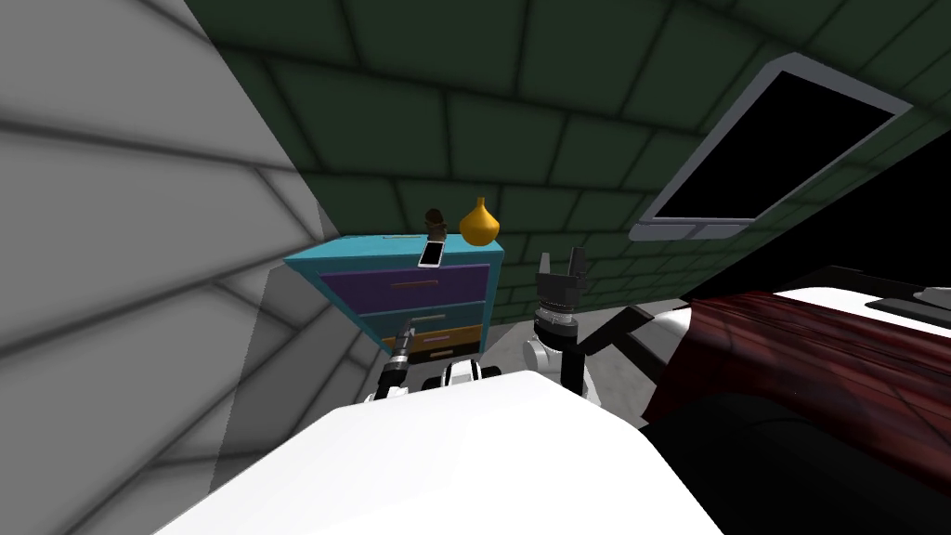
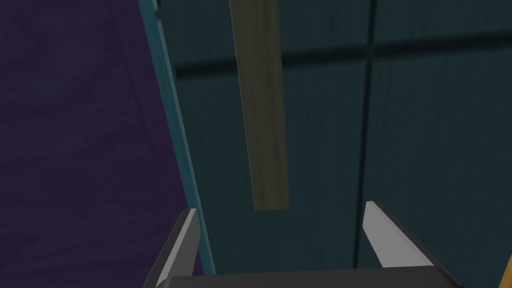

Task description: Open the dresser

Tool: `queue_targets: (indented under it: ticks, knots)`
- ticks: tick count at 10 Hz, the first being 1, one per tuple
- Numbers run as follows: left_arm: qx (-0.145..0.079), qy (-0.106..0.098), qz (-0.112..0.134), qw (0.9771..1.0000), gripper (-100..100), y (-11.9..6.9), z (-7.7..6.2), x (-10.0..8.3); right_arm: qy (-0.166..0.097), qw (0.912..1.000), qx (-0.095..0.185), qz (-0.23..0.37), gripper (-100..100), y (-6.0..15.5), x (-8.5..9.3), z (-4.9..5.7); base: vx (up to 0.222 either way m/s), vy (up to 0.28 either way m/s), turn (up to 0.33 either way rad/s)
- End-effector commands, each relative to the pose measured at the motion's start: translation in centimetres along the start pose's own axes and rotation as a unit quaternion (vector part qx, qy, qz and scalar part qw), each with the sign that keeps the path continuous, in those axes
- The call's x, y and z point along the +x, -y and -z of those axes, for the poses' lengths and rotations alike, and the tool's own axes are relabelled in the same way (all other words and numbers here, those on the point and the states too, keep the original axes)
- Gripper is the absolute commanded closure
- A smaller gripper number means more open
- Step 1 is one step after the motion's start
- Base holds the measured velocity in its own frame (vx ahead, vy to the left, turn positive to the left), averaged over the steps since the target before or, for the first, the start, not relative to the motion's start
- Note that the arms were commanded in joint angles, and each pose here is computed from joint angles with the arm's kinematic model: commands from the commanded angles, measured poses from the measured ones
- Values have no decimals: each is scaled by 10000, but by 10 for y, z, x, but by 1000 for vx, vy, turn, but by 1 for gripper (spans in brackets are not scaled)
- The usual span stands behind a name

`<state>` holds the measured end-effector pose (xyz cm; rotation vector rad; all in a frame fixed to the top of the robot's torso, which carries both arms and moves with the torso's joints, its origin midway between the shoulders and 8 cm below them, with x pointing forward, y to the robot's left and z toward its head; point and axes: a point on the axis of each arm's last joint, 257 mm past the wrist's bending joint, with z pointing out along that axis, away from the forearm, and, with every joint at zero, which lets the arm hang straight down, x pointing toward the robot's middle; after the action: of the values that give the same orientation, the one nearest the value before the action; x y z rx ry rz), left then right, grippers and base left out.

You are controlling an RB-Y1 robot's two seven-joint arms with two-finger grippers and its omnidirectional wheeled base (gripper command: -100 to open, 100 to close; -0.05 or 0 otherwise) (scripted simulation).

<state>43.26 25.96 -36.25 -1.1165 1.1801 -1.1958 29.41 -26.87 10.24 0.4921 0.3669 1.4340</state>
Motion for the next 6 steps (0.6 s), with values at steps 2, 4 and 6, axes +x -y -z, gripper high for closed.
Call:
queue_targets:
  ticks: [2, 4, 6]
  knots:
    - [-3, 40, 204, 9998, -100, 0, -4, 16, 0, 10000, 0, 0, 0, 0, 0, 0, -3, 2, -1]
    - [-6, 39, 217, 9998, -100, 6, -18, 16, 0, 10000, 0, 0, 0, 0, 0, 0, 54, -2, 1]
    - [-3, 39, 217, 9998, 100, 4, -15, 17, 0, 10000, 0, 0, 0, 0, 0, 0, 18, -2, 0]
